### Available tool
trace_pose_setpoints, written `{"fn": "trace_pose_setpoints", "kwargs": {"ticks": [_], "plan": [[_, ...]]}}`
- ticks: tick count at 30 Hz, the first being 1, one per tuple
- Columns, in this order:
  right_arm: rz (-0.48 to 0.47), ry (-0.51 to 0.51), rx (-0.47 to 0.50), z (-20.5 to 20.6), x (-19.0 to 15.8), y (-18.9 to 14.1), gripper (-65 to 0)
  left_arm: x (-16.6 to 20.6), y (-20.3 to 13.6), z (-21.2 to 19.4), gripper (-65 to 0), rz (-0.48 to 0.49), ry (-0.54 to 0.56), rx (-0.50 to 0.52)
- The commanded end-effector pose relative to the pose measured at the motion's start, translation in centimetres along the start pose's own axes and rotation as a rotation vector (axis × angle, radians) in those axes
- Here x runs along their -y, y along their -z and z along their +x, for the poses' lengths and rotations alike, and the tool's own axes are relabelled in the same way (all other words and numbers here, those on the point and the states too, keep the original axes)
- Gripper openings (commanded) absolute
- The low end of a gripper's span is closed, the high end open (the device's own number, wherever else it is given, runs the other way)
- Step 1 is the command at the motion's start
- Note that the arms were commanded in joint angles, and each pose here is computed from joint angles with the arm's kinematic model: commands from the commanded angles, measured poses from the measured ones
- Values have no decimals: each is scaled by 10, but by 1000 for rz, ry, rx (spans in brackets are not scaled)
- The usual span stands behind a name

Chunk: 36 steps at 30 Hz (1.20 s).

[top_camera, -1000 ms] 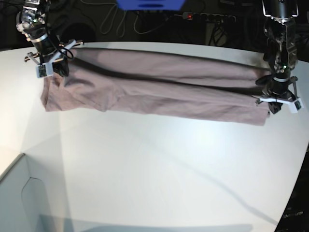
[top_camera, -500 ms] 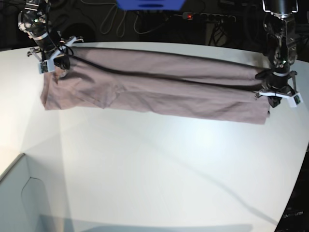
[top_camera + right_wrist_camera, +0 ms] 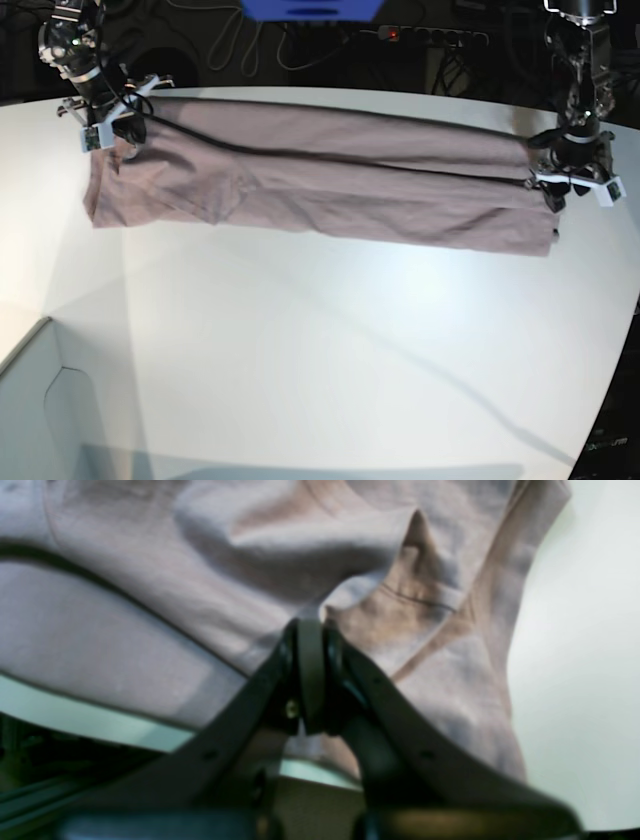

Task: Layout the t-shirt on the table in an organized manner, then fold the t-shirt properly
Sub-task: 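Lift the strip ends with both grippers and straighten the folded shirt, then carry the strip end with the left gripper toward the right gripper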

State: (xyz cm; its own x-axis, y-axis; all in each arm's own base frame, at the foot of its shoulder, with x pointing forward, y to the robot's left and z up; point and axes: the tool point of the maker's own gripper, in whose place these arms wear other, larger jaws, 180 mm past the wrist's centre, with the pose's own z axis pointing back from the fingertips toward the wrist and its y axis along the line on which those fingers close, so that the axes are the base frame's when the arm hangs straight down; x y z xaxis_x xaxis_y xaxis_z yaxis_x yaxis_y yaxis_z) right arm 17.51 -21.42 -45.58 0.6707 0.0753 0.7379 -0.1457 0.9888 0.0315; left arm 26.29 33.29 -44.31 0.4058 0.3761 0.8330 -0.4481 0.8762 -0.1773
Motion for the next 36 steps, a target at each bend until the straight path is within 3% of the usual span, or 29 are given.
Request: {"fn": "trace_pose_setpoints", "kwargs": {"ticks": [1,10,22,30,32,36], "plan": [[1,-6,36,9,3,-2,-650,-7,2,23,-315,13,-2,63],[3,-5,38,10,1,-2,-650,-5,2,20,-314,19,-33,65],[3,-5,39,10,1,-2,-650,-18,13,-26,-313,83,-79,-44],[3,-6,40,11,1,-2,-650,-6,12,-35,-320,48,-55,-70],[4,-7,40,11,1,-2,-650,2,13,-38,-368,29,-44,-79],[4,-7,40,11,1,-2,-650,4,14,-41,-528,27,-49,-83]]}}
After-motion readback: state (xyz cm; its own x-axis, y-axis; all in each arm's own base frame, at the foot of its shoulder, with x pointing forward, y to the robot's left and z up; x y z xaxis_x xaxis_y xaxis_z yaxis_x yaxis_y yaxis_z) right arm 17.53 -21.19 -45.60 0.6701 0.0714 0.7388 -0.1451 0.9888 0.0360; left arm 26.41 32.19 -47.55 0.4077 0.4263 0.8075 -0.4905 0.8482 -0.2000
